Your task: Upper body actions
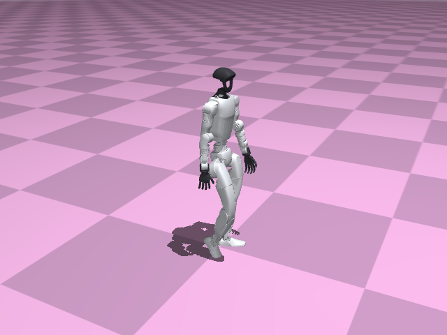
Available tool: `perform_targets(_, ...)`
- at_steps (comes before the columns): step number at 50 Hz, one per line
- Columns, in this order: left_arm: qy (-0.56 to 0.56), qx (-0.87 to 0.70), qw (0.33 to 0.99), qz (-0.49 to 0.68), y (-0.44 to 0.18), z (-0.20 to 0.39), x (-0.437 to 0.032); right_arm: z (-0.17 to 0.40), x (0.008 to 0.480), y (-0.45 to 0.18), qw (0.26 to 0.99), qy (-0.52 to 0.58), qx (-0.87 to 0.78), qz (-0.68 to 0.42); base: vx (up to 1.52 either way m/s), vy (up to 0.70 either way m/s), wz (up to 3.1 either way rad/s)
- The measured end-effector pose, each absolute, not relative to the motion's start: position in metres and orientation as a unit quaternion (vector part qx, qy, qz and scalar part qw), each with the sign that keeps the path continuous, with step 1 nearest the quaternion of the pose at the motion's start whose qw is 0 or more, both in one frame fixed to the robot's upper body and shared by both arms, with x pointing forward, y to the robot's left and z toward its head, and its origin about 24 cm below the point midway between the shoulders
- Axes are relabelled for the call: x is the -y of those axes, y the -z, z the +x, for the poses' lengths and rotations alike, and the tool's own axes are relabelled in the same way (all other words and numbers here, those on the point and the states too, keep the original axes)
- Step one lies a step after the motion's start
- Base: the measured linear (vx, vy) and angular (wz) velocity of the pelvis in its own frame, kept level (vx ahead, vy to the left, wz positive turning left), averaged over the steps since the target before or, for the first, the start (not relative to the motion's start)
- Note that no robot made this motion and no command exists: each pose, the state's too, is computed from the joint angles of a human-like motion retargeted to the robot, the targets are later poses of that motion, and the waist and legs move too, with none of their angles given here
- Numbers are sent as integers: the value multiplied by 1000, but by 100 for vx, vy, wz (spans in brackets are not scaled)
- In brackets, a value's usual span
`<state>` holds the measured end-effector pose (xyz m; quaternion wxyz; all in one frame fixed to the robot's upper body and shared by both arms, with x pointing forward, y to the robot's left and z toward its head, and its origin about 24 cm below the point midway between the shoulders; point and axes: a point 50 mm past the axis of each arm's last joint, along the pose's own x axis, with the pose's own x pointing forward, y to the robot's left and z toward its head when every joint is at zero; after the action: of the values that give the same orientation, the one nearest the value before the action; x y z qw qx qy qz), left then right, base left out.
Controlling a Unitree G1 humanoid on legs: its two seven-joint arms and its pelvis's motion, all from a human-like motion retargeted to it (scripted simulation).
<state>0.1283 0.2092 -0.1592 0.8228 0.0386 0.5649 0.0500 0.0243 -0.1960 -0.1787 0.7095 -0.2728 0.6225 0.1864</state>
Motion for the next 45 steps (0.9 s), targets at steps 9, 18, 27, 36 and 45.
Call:
perform_targets(9, -120, -320, 940, -8, 73, 277, -207, -100, 230, 157, 541, -116, -801, -229, -3, 12, 45)
perform_targets(18, -116, -236, 963, 64, 39, 303, -217, -130, 233, 147, 501, -81, -834, -215, 2, 0, 1)
perform_targets(27, -90, -385, 918, 38, 105, 237, -208, -47, 215, 173, 629, -127, -731, -233, 3, -3, -25)
perform_targets(36, -43, -555, 830, 38, 163, 121, -197, 33, 202, 177, 716, -165, -616, -285, 3, -12, -22)
perform_targets(45, -42, -617, 785, 20, 175, 71, -193, 46, 195, 177, 725, -195, -598, -280, -3, -18, 10)
